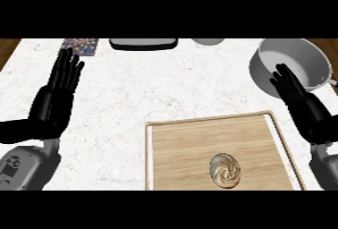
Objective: Pick the cupcake from the tray and place it in the pot
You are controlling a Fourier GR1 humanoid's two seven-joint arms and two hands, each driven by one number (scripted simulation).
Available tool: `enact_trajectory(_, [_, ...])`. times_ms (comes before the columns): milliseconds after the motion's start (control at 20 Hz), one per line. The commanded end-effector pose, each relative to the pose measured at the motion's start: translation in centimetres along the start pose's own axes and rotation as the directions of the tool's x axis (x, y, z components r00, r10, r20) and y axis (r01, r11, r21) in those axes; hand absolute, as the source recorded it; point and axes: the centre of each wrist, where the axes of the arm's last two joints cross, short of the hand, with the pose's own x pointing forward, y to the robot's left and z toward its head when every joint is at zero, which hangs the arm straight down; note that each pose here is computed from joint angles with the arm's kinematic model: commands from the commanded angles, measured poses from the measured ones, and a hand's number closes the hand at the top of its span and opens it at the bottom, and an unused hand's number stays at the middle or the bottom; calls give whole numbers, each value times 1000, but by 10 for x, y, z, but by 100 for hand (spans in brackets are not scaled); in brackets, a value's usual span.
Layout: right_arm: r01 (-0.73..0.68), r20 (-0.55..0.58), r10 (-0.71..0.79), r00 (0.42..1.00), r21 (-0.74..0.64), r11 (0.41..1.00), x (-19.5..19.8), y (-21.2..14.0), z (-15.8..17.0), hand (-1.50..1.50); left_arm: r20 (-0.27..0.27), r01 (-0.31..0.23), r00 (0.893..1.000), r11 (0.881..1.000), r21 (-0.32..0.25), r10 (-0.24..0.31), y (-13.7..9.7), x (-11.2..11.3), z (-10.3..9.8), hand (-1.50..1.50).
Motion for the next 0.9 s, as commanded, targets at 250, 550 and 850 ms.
enact_trajectory(250, [60, 304, -232, 924, 483, 874, 77, -38, -15, 150, -82, 63, 995, 987, 148, -51, 28, -6, -7, 0])
enact_trajectory(550, [-414, 423, 291, 858, 234, 880, 24, -102, 27, -150, -156, 20, 988, 989, 145, 3, 22, -6, 4, 0])
enact_trajectory(850, [-542, 519, 343, 783, 297, 786, 21, -112, 59, -150, -167, 14, 986, 990, 141, 9, 26, -5, 7, 0])
